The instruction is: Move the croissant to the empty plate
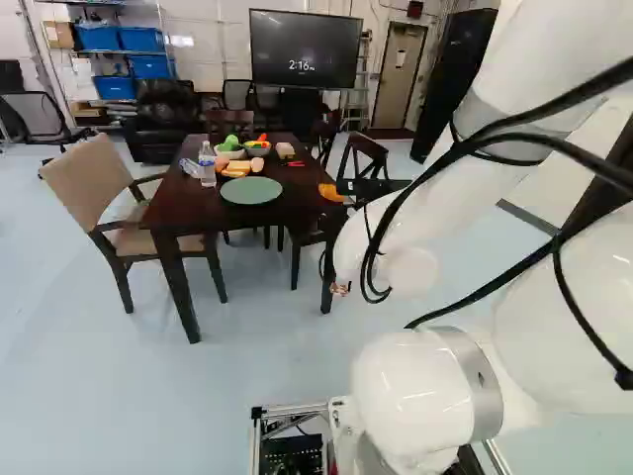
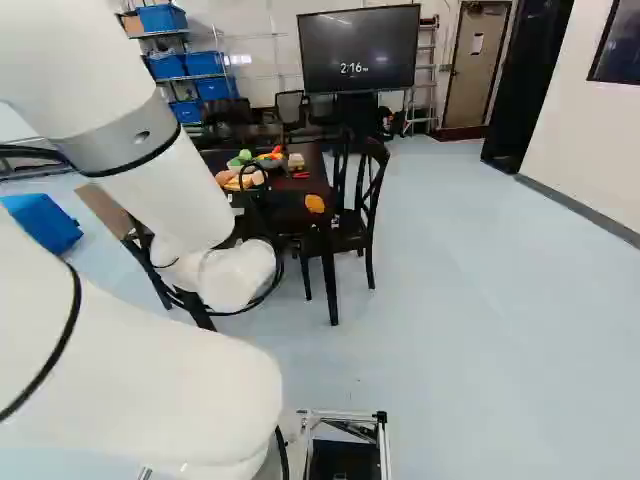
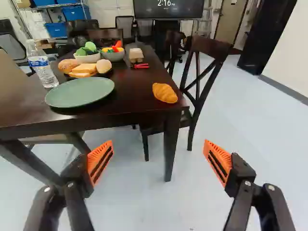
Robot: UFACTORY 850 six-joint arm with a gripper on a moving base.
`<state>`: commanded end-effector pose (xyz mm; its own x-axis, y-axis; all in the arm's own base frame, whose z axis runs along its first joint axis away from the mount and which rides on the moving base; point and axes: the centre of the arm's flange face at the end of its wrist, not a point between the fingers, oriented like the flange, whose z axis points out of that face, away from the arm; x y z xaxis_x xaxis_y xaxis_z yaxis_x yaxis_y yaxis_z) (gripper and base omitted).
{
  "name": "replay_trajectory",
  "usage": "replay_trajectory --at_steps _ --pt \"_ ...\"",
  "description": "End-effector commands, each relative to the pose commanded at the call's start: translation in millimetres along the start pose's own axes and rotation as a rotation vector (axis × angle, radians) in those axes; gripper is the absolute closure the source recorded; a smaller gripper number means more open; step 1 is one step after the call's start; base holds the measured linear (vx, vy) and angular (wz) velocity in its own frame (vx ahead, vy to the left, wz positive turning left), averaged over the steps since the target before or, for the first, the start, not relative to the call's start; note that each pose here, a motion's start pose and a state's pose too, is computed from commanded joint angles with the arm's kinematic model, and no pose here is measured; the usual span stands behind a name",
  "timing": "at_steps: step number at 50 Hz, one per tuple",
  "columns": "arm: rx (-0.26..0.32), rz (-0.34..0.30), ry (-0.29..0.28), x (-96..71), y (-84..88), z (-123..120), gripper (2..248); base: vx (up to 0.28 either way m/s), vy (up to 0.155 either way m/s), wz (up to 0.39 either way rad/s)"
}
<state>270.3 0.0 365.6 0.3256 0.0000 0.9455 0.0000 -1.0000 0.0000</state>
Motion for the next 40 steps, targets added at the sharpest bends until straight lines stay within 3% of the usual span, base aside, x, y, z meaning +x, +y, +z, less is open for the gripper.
replay_trajectory --at_steps 40 --pt "0.000 0.000 0.000 0.0 0.0 0.0 3 0.102 -0.003 -0.013"
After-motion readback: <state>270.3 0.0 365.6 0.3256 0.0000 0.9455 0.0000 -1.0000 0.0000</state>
